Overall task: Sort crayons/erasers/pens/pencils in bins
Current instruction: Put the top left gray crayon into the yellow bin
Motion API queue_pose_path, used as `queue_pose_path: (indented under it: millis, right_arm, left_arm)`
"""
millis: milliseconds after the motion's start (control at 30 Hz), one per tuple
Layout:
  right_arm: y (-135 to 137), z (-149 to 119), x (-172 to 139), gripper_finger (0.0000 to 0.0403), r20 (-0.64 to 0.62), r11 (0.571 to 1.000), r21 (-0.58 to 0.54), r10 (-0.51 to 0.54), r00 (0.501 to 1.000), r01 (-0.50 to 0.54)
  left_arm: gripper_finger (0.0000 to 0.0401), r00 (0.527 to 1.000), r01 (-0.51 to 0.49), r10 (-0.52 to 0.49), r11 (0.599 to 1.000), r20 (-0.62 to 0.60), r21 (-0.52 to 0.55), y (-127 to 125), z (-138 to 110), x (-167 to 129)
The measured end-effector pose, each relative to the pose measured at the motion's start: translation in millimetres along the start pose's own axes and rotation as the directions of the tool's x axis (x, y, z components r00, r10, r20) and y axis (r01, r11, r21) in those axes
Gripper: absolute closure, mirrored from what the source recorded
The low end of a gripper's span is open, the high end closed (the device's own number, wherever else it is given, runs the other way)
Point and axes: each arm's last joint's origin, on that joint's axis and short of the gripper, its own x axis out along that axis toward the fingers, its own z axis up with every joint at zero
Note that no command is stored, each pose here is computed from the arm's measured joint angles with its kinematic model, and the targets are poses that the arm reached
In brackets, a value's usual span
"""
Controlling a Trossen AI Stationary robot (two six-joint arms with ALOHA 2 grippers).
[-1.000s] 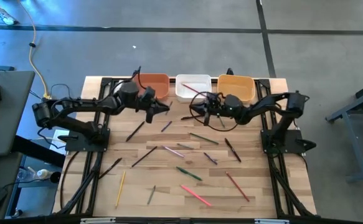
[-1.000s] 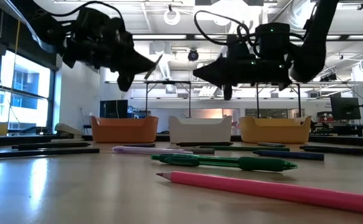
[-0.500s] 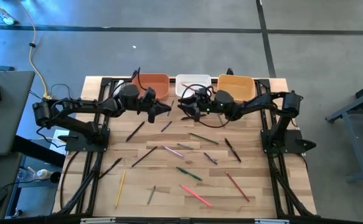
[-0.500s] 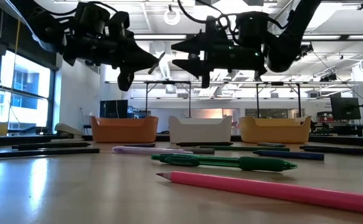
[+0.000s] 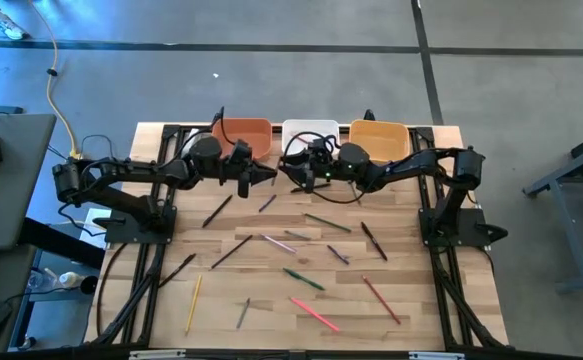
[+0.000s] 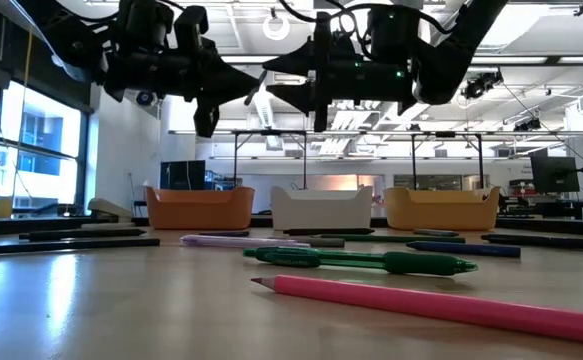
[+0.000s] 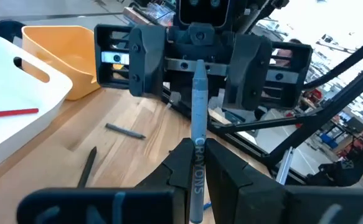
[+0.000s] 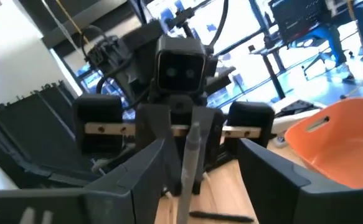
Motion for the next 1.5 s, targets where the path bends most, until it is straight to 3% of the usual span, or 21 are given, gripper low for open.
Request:
queue_pose_path:
  millis: [300,567,1200,1500]
  right_arm:
    - [0.8,0.9,0.1,0.0237,0.013,1.0,-0.027,0.002,1.0,-0.002]
    - [0.8,1.2,0.1,0.0263,0.015,1.0,-0.029,0.002,1.0,-0.002]
    - [0.5,2.5,-0.2,0.034,0.021,0.998,-0.058,0.011,1.0,-0.01]
    - [-1.3,3.8,-0.7,0.0335,0.021,0.998,-0.061,0.018,1.0,-0.016]
  left_arm:
    - [0.0378,0.998,0.038,-0.039,0.999,0.047,0.011,-5.7,7.4,3.4]
    - [0.0378,0.999,0.046,-0.047,0.999,0.014,0.008,-3.5,7.0,19.3]
    - [0.0378,0.999,0.042,-0.043,0.999,0.015,0.031,-1.3,7.9,19.1]
    - [0.0378,0.999,0.042,-0.043,0.999,0.016,0.032,-1.4,7.9,19.1]
